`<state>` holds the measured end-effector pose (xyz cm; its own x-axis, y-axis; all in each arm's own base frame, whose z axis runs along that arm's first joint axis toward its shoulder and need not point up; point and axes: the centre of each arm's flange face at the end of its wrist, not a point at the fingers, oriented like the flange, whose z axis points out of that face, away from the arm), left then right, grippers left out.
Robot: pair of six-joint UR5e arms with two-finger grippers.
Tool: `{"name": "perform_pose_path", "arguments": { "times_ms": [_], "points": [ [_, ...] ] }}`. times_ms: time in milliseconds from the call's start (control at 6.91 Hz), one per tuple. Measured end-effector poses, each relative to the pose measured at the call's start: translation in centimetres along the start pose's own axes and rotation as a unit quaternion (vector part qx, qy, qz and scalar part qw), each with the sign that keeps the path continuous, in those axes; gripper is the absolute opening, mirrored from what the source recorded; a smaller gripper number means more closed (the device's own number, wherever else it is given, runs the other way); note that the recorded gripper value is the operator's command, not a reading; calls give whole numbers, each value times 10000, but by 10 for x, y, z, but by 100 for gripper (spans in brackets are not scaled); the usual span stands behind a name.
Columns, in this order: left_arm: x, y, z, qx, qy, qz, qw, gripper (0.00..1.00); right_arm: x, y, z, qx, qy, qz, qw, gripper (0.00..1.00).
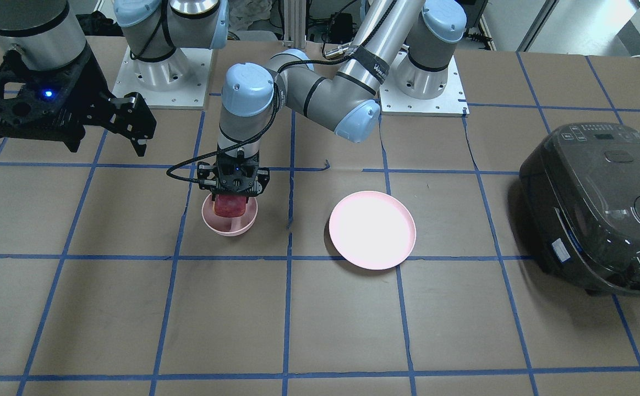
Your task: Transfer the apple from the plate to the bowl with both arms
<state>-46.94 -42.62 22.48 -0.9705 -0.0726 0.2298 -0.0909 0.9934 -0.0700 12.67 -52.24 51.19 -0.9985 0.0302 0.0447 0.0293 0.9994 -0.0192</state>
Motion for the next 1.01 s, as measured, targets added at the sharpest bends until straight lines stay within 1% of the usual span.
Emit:
{"name": "perform_pose_path", "arguments": {
  "times_ms": [145,434,724,868,1013],
  "points": [
    [0,0,1,-6,-7,-6,10000,100,0,0,0,-1,2,0,10000,100],
    [2,0,-5,33,25,39,10000,100,0,0,0,-2,3,0,10000,100],
    [1,-2,-23,155,64,164,9997,100,0,0,0,-1,4,0,10000,100],
    [-10,-7,-38,275,-93,349,9990,100,0,0,-1,5,2,0,10000,100],
    [-38,-20,-61,370,-379,439,9976,100,0,0,-1,10,-2,0,10000,100]
  ]
}}
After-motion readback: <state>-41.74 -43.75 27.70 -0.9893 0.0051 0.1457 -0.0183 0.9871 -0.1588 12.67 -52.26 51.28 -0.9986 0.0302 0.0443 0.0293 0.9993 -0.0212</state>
